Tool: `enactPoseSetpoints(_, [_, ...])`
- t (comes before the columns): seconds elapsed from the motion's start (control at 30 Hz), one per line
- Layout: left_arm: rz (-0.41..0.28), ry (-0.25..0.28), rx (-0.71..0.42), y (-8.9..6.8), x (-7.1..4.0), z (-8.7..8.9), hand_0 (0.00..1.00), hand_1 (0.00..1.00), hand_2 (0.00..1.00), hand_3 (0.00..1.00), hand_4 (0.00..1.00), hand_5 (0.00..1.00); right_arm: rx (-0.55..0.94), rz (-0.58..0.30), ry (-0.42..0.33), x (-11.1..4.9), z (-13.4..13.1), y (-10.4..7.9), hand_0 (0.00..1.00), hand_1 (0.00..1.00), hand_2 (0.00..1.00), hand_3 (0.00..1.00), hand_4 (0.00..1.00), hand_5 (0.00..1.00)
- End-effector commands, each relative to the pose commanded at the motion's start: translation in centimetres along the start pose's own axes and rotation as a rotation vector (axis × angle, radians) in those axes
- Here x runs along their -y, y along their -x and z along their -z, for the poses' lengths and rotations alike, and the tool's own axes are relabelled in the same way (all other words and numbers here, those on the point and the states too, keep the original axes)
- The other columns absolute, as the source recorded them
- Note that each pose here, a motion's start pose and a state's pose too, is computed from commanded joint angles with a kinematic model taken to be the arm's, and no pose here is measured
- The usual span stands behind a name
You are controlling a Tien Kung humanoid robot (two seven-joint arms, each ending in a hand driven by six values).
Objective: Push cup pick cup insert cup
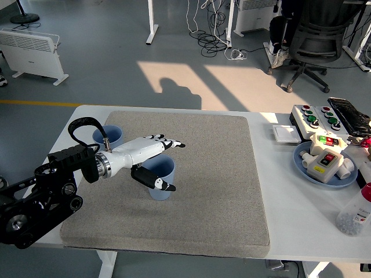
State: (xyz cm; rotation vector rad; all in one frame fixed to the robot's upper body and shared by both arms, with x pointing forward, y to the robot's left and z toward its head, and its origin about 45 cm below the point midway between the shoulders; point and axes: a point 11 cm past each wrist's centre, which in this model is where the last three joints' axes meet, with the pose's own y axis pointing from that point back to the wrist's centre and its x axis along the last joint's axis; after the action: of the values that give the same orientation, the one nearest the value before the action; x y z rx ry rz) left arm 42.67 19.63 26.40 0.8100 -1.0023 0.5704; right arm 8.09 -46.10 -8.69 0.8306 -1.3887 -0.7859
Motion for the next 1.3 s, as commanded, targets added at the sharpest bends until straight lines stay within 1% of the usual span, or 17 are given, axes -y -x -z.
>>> enactPoseSetpoints(0.1, [0.02, -0.006, 0.019, 0.7, 0.4, 0.1, 0.989, 0.947, 0.998, 0.982, 0.954, 0.393, -0.001, -0.001, 0.003, 0.0, -0.1, -0.1, 0.707, 0.635, 0.647, 0.587, 0.124, 0.408])
enactPoseSetpoints(0.13, [0.022, -0.008, 0.022, 0.8, 0.4, 0.1, 0.902, 0.876, 0.986, 0.943, 0.894, 0.258, -0.001, -0.002, 0.004, 0.0, -0.2, -0.1, 0.708, 0.635, 0.647, 0.587, 0.124, 0.408])
enactPoseSetpoints(0.3, [0.01, -0.016, 0.049, 1.3, 0.8, 0.6, 0.902, 0.876, 0.986, 0.943, 0.894, 0.258, -0.005, -0.004, 0.006, 0.1, -0.3, -0.2, 0.708, 0.635, 0.647, 0.587, 0.124, 0.408])
enactPoseSetpoints(0.33, [0.01, -0.017, 0.049, 1.3, 0.8, 0.6, 0.777, 0.766, 0.87, 0.721, 0.74, 0.069, -0.005, -0.005, 0.006, 0.1, -0.3, -0.2, 0.708, 0.635, 0.646, 0.587, 0.124, 0.409])
enactPoseSetpoints(0.5, [0.03, -0.036, 0.046, 1.9, 0.9, 1.3, 0.777, 0.766, 0.87, 0.721, 0.74, 0.069, -0.006, -0.007, 0.008, 0.1, -0.4, -0.3, 0.708, 0.635, 0.646, 0.587, 0.124, 0.409])
enactPoseSetpoints(0.53, [0.032, -0.039, 0.045, 2.0, 0.9, 1.3, 0.673, 0.696, 0.799, 0.629, 0.659, 0.023, -0.007, -0.007, 0.008, 0.1, -0.4, -0.3, 0.708, 0.635, 0.646, 0.587, 0.124, 0.409])
enactPoseSetpoints(0.7, [0.026, -0.047, 0.04, 2.3, 0.6, 1.7, 0.673, 0.696, 0.799, 0.629, 0.659, 0.023, -0.008, -0.008, 0.009, 0.1, -0.4, -0.4, 0.708, 0.635, 0.646, 0.587, 0.124, 0.409])
enactPoseSetpoints(0.73, [0.026, -0.049, 0.04, 2.4, 0.5, 1.8, 0.464, 0.594, 0.694, 0.572, 0.576, 0.002, -0.008, -0.008, 0.01, 0.1, -0.5, -0.4, 0.708, 0.635, 0.646, 0.587, 0.124, 0.408])
enactPoseSetpoints(0.9, [0.028, -0.059, 0.044, 2.3, 0.3, 2.1, 0.464, 0.594, 0.694, 0.572, 0.576, 0.002, -0.008, -0.008, 0.008, 0.1, -0.4, -0.4, 0.708, 0.635, 0.646, 0.587, 0.124, 0.408])
enactPoseSetpoints(0.93, [0.027, -0.06, 0.044, 2.3, 0.3, 2.2, 0.428, 0.516, 0.645, 0.507, 0.511, 0.002, -0.007, -0.008, 0.007, 0.1, -0.3, -0.4, 0.708, 0.635, 0.646, 0.587, 0.125, 0.409])
enactPoseSetpoints(1.1, [0.024, -0.059, 0.042, 2.0, 0.2, 2.2, 0.428, 0.516, 0.645, 0.507, 0.511, 0.002, -0.001, -0.008, 0.004, 0.1, -0.2, -0.4, 0.708, 0.635, 0.646, 0.587, 0.125, 0.409])
enactPoseSetpoints(1.13, [0.024, -0.059, 0.042, 1.9, 0.1, 2.2, 0.414, 0.494, 0.632, 0.502, 0.489, 0.002, 0.0, -0.008, 0.003, 0.1, -0.1, -0.4, 0.708, 0.635, 0.645, 0.587, 0.124, 0.41])
enactPoseSetpoints(1.3, [0.022, -0.049, 0.044, 1.7, 0.1, 1.9, 0.414, 0.494, 0.632, 0.502, 0.489, 0.002, 0.003, -0.008, 0.002, 0.1, -0.1, -0.4, 0.708, 0.635, 0.645, 0.587, 0.124, 0.41])
